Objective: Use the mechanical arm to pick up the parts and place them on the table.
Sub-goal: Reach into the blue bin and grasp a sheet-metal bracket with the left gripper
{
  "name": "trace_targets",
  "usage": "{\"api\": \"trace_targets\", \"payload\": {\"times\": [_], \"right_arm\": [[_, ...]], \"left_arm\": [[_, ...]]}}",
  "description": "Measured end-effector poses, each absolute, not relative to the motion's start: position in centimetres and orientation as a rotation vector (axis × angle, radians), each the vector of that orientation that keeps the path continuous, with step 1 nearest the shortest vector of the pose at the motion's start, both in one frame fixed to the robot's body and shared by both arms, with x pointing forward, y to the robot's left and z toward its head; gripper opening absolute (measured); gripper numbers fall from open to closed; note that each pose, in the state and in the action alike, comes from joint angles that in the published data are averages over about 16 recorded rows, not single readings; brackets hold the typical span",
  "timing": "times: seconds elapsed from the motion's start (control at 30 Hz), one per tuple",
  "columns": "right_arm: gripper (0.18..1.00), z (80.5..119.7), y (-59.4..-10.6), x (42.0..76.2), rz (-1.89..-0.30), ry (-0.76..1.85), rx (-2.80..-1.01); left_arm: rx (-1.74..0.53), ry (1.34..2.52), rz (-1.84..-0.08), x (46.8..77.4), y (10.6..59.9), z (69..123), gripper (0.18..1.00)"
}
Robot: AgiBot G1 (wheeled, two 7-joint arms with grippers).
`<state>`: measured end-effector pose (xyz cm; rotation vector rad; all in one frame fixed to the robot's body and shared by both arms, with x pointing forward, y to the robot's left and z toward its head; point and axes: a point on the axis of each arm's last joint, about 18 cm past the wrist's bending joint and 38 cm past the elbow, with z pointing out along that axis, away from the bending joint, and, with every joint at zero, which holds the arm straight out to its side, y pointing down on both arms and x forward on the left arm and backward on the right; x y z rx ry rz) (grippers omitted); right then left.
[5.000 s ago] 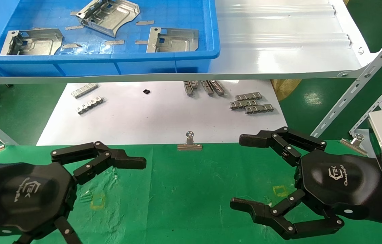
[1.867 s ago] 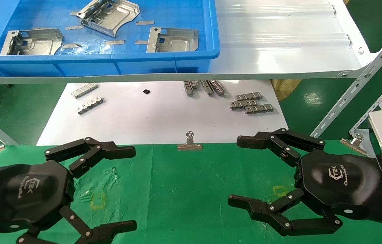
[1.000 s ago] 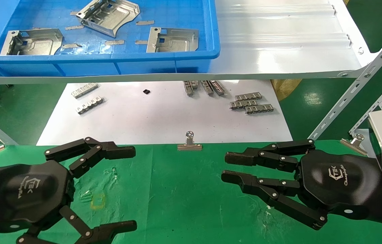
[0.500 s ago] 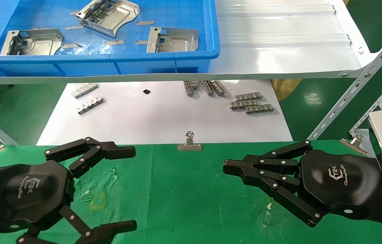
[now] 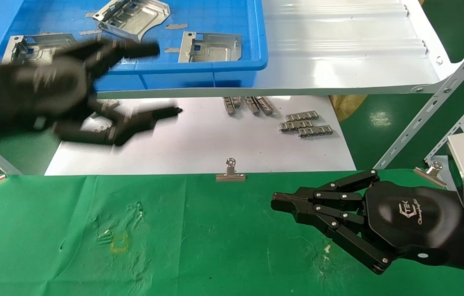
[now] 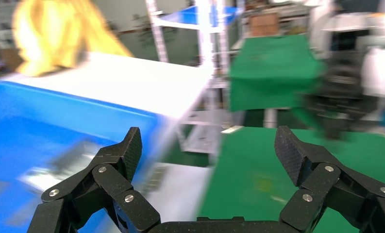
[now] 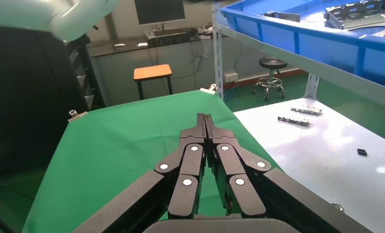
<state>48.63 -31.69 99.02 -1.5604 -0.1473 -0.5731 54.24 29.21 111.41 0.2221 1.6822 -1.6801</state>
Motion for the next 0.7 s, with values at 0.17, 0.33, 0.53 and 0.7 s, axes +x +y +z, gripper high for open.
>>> {"api": "trace_targets", "payload": {"times": [0.17, 0.33, 0.53, 0.7], "right_arm": [[0.192, 99.0, -31.7, 48.6, -0.573, -0.147, -1.560], [0.192, 99.0, -31.7, 48.6, -0.573, -0.147, -1.560], [0.192, 99.0, -31.7, 48.6, -0.573, -0.147, -1.560], [0.194, 99.0, -31.7, 48.6, -0.573, -0.147, -1.560]], "left_arm": [[0.079, 1.605, -1.636, 58.9, 28.4, 116.7, 1.000], [-0.094, 1.541, -1.571, 63.2, 27.7, 120.4, 1.000], [-0.292, 1.474, -1.467, 67.2, 28.0, 122.3, 1.000], [-0.406, 1.435, -1.383, 69.0, 28.9, 122.6, 1.000]]}}
